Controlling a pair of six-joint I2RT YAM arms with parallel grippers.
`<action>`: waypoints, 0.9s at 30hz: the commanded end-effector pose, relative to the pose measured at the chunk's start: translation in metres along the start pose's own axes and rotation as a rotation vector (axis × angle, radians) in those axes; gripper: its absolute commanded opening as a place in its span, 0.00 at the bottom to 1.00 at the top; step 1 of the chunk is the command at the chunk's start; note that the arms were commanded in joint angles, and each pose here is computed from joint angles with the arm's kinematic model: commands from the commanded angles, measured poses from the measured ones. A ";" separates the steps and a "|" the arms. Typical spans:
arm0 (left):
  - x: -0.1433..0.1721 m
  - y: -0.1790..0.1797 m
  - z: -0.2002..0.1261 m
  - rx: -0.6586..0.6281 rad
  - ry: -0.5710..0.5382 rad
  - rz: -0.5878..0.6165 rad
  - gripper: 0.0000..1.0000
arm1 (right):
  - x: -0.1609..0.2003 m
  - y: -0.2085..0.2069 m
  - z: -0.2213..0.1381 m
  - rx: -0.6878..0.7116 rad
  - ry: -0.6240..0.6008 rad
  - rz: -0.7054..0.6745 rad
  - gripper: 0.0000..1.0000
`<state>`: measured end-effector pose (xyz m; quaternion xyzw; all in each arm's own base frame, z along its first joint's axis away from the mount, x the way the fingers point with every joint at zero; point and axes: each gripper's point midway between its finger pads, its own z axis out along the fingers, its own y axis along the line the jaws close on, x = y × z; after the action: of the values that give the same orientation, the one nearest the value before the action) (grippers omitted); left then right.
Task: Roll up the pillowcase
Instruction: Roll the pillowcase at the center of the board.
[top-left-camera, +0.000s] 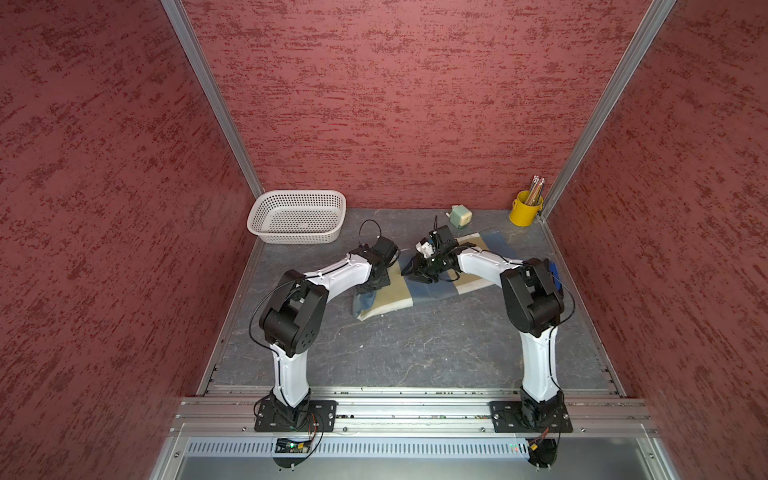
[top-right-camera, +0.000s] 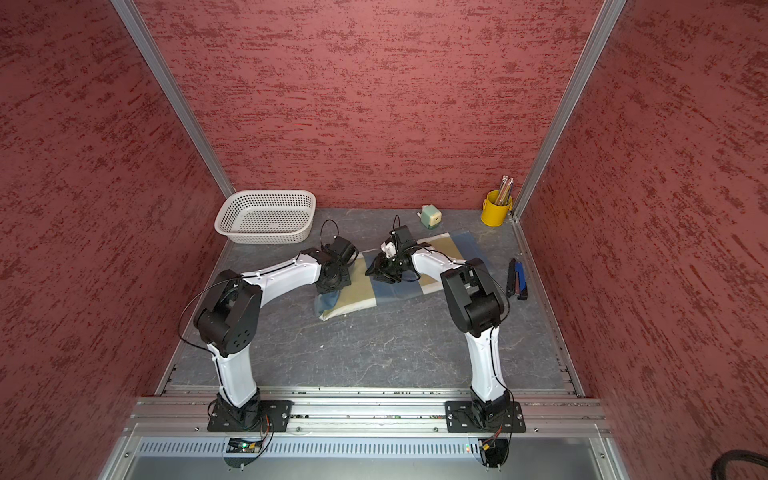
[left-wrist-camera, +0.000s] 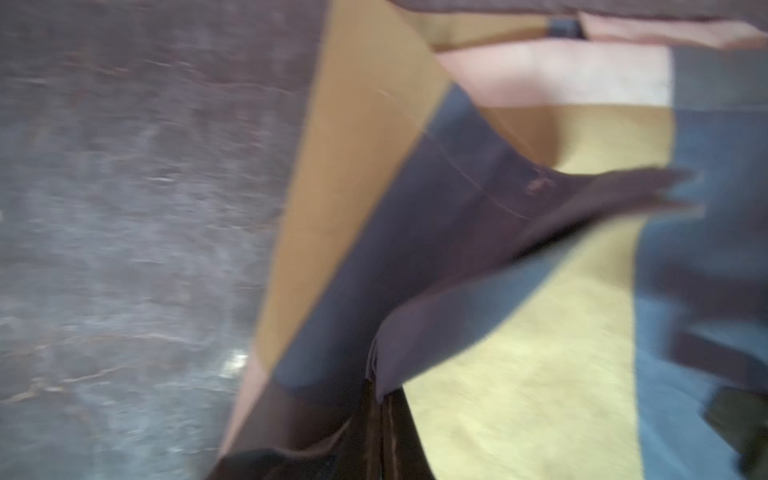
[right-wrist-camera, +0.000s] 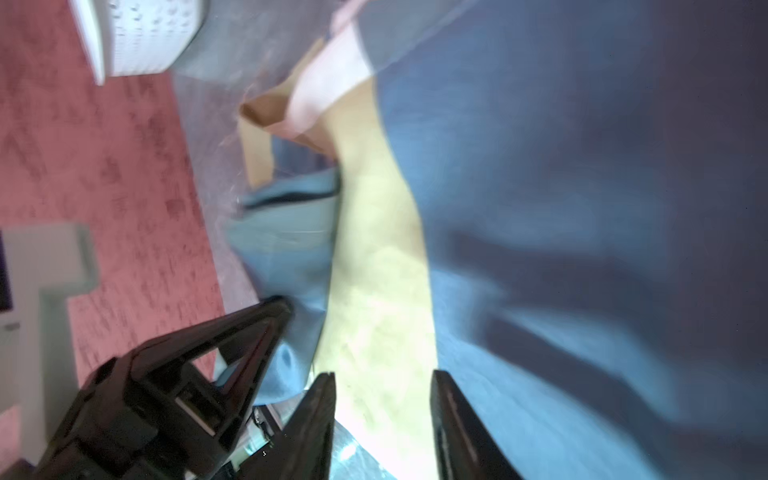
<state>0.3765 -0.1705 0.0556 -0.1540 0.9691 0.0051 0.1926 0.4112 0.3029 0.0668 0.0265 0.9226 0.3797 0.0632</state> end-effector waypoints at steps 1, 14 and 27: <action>-0.022 0.004 -0.024 -0.008 -0.090 0.020 0.00 | -0.002 -0.028 -0.011 0.190 -0.014 -0.029 0.31; -0.007 -0.124 -0.022 0.141 0.002 0.126 0.54 | -0.010 -0.054 0.016 0.127 -0.020 0.039 0.33; -0.043 -0.061 -0.176 0.454 -0.294 -0.031 0.79 | -0.014 -0.057 -0.016 0.094 -0.044 0.029 0.36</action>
<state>0.3700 -0.2476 0.2021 -0.0975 0.9341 -0.1494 0.3093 0.4269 0.2558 0.0336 0.0558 0.9357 0.3407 0.0733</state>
